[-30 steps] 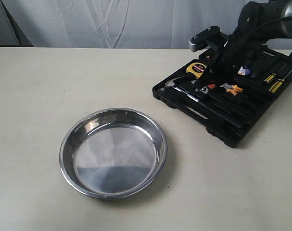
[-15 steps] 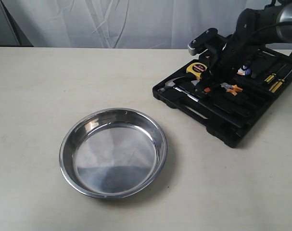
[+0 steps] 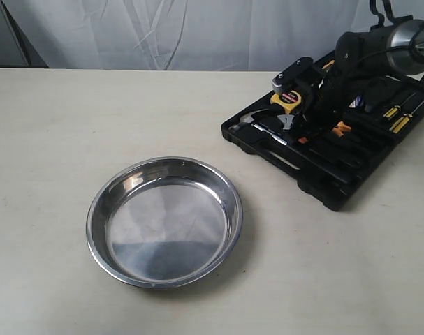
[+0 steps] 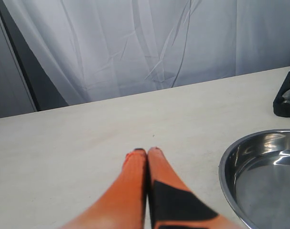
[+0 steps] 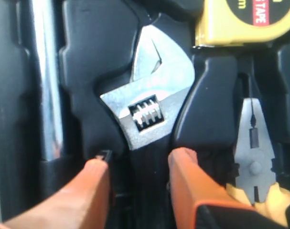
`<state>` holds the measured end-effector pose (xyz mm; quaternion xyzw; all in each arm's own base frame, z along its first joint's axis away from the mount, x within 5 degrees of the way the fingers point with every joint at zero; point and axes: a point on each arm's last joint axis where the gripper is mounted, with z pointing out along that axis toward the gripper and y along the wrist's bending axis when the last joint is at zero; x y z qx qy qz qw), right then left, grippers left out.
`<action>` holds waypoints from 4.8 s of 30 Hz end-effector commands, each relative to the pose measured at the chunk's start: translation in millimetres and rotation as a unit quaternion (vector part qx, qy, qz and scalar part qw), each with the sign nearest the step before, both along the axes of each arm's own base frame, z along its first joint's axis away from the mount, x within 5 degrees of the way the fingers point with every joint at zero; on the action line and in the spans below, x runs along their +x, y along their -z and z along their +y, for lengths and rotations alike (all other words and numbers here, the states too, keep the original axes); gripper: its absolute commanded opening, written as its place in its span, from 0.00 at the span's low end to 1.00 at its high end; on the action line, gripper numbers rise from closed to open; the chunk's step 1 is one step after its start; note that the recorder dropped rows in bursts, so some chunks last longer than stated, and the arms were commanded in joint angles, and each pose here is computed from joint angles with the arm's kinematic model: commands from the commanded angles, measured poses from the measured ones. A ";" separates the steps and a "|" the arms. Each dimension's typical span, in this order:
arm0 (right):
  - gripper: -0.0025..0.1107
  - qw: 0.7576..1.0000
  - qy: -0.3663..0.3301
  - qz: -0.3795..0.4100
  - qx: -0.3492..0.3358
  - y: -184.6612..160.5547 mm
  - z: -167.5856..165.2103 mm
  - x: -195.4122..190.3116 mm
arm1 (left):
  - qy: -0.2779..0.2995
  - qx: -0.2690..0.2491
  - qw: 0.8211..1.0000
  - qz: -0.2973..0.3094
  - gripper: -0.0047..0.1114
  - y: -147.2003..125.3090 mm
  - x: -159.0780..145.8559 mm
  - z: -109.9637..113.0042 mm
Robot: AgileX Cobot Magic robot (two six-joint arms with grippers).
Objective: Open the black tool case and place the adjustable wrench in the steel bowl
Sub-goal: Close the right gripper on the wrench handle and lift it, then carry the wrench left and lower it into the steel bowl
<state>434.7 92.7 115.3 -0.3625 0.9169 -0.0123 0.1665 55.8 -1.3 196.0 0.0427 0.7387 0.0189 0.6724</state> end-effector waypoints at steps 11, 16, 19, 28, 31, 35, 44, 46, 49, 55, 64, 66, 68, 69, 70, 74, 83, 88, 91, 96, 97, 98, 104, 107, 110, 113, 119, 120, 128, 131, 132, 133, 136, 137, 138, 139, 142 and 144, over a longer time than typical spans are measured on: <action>0.02 0.996 0.004 0.086 -0.028 46.1 -5.9 -11.4 | 0.002 -0.005 1.000 -0.002 0.04 -1.0 0.2 -0.3; 0.01 0.991 0.022 0.128 -0.009 46.7 -3.1 -18.7 | 0.002 -0.005 1.000 -0.002 0.04 -1.0 0.2 -0.3; 0.01 0.987 0.034 0.154 0.008 46.7 -0.5 -23.2 | 0.002 -0.005 1.000 -0.002 0.04 -1.0 0.2 -0.3; 0.01 0.969 0.032 0.241 0.042 44.6 7.0 -39.0 | 0.002 -0.005 1.000 -0.002 0.04 -1.0 0.2 -0.3; 0.01 0.968 0.032 0.245 0.052 44.2 8.8 -39.6 | 0.002 -0.005 1.000 -0.002 0.04 -1.0 0.2 -0.3; 0.01 0.980 0.034 0.185 0.061 16.1 9.4 -31.9 | 0.002 -0.005 1.000 -0.002 0.04 -1.0 0.2 -0.3; 0.01 0.992 0.032 0.089 0.081 -49.9 8.9 -29.5 | 0.002 -0.005 1.000 -0.001 0.04 -0.8 0.2 -0.3; 0.01 0.992 0.036 0.088 0.083 -54.7 8.8 -30.6 | 0.002 -0.005 1.000 -0.001 0.04 -0.8 0.2 -0.3; 0.01 0.991 0.035 0.095 0.084 -59.0 8.8 -33.4 | 0.002 -0.005 1.000 -0.001 0.04 -0.8 0.2 -0.3; 0.02 0.989 0.036 0.113 0.082 -49.0 9.3 -33.6 | 0.002 -0.005 1.000 -0.001 0.04 -0.8 0.2 -0.3; 0.45 0.994 0.048 0.068 0.068 -33.3 6.7 -20.5 | 0.002 -0.005 1.000 -0.001 0.04 -0.8 0.2 -0.3; 0.45 0.994 0.047 0.085 0.058 -16.4 6.2 -19.7 | 0.002 -0.005 1.000 -0.001 0.04 -0.8 0.2 -0.3; 0.45 0.992 0.048 0.104 0.054 -0.4 6.2 -19.8 | 0.002 -0.005 1.000 -0.002 0.04 -1.0 0.2 -0.3; 0.45 0.991 0.048 0.110 0.051 5.0 6.0 -19.9 | 0.002 -0.005 1.000 -0.002 0.04 -1.0 0.2 -0.3; 0.45 0.990 0.049 0.123 0.047 15.7 5.8 -20.6 | 0.002 -0.005 1.000 -0.002 0.04 -1.0 0.2 -0.3; 0.04 0.983 0.047 0.172 0.039 33.5 5.3 -27.4 | 0.002 -0.005 1.000 -0.002 0.04 -1.0 0.2 -0.3; 0.01 0.984 0.057 0.153 0.067 10.6 9.1 -26.4 | 0.002 -0.005 1.000 -0.002 0.04 -1.0 0.2 -0.3; 0.01 0.989 0.055 0.118 0.076 -16.5 9.2 -25.1 | 0.002 -0.005 1.000 -0.002 0.04 -1.0 0.2 -0.3; 0.01 0.990 0.054 0.101 0.081 -30.5 9.3 -25.5 | 0.002 -0.005 1.000 -0.002 0.04 -1.0 0.2 -0.3; 0.01 0.992 0.052 0.079 0.087 -49.3 9.0 -26.7 | 0.002 -0.005 1.000 -0.002 0.04 -1.0 0.2 -0.3; 0.01 0.992 0.052 0.075 0.088 -52.7 8.9 -27.1 | 0.002 -0.005 1.000 -0.002 0.04 -1.0 0.2 -0.3; 0.01 0.992 0.051 0.072 0.089 -55.7 8.8 -27.4 | 0.002 -0.005 1.000 -0.002 0.04 -1.0 0.2 -0.3; 0.01 0.987 0.063 0.074 0.125 -69.5 13.6 -31.3 | 0.002 -0.005 1.000 -0.002 0.04 -1.0 0.2 -0.3; 0.01 0.983 0.046 0.083 0.159 -79.7 27.7 -37.8 | 0.002 -0.005 1.000 -0.002 0.04 -1.0 0.2 -0.3; 0.01 0.980 -0.009 0.087 0.177 -90.5 58.0 -51.1 | 0.002 -0.005 1.000 -0.002 0.04 -1.0 0.2 -0.3; 0.01 0.979 -0.063 0.094 0.171 -94.7 97.2 -70.7 | 0.002 -0.005 1.000 -0.002 0.04 -1.0 0.2 -0.3; 0.01 0.973 -0.143 0.095 0.152 -84.2 171.9 -112.2 | 0.002 -0.005 1.000 -0.002 0.04 -1.0 0.2 -0.3; 0.01 0.974 -0.146 0.091 0.147 -80.1 180.6 -116.5 | 0.002 -0.005 1.000 -0.002 0.04 -1.0 0.2 -0.3; 0.01 0.974 -0.124 0.083 0.172 -46.3 217.8 -125.8 | 0.002 -0.005 1.000 -0.002 0.04 -1.0 0.2 -0.3; 0.01 0.975 -0.113 0.088 0.172 -34.6 220.1 -124.2 | 0.002 -0.005 1.000 -0.002 0.04 -1.0 0.2 -0.3; 0.01 0.974 -0.109 0.094 0.173 -29.9 220.7 -124.2 | 0.002 -0.005 1.000 -0.002 0.04 -1.0 0.2 -0.3; 0.01 0.974 -0.107 0.097 0.174 -28.0 221.1 -124.3 | 0.002 -0.005 1.000 -0.002 0.04 -1.0 0.2 -0.3; 0.02 0.974 -0.105 0.104 0.171 -22.2 221.3 -124.4 | 0.002 -0.005 1.000 -0.002 0.04 -1.0 0.2 -0.3; 0.02 0.974 -0.106 0.104 0.169 -21.4 221.1 -124.3 | 0.002 -0.005 1.000 -0.002 0.04 -1.0 0.2 -0.3; 0.05 0.975 -0.106 0.104 0.168 -20.3 221.1 -124.1 | 0.002 -0.005 1.000 -0.002 0.04 -1.0 0.2 -0.3; 0.08 0.975 -0.106 0.104 0.168 -20.3 221.1 -124.1 | 0.002 -0.005 1.000 -0.002 0.04 -1.0 0.2 -0.3; 0.26 0.975 -0.106 0.102 0.168 -20.4 221.2 -123.7 | 0.002 -0.005 1.000 -0.002 0.04 -1.0 0.2 -0.3; 0.40 0.975 -0.105 0.100 0.169 -20.5 221.4 -123.3 | 0.002 -0.005 1.000 -0.002 0.04 -1.0 0.2 -0.3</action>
